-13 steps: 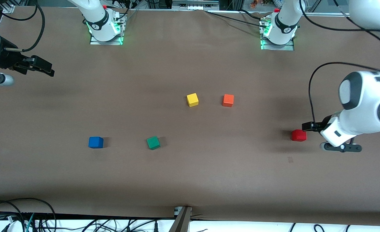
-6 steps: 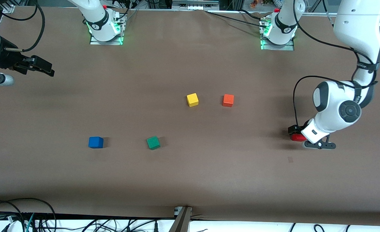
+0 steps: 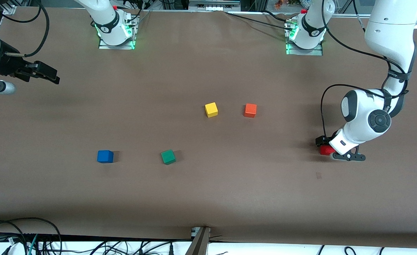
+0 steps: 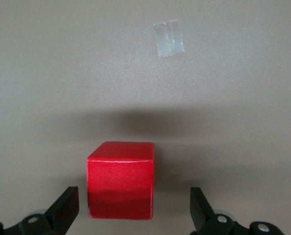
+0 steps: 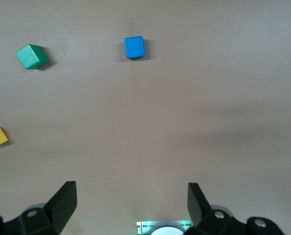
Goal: Pass red block to right arm, stack on blue
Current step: 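Lower the left gripper over the red cube and close on it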
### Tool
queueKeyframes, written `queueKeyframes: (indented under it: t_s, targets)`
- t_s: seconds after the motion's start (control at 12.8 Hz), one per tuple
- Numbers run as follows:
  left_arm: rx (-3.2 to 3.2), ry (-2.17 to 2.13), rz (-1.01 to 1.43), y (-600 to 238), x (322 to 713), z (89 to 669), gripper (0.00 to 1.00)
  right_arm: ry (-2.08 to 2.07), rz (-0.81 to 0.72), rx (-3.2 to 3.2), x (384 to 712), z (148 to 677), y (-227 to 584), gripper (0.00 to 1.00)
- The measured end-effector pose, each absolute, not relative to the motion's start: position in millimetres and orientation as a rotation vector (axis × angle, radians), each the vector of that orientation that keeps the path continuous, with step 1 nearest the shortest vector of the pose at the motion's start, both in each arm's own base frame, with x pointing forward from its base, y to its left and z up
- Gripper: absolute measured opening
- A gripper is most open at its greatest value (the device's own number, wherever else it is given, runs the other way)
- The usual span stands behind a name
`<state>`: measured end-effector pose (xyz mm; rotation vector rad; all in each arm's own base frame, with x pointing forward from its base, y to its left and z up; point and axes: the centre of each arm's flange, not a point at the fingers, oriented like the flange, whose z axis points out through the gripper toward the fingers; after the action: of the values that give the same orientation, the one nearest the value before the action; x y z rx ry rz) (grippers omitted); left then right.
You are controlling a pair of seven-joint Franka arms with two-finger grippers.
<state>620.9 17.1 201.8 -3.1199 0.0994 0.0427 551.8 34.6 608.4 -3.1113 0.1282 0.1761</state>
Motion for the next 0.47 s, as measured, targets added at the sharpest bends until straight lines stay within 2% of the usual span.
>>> queueKeyframes:
  t_s: [0.31,0.47]
  targets:
    - [-3.12,0.088,0.052,22.2,619.9,196.4,0.57,0.128,0.176,-3.111,551.8,608.4,34.6,1.0]
    - [-3.12,0.084,0.049,23.5,620.3,197.1,0.56,0.128,0.176,-3.111,551.8,608.4,34.6,1.0]
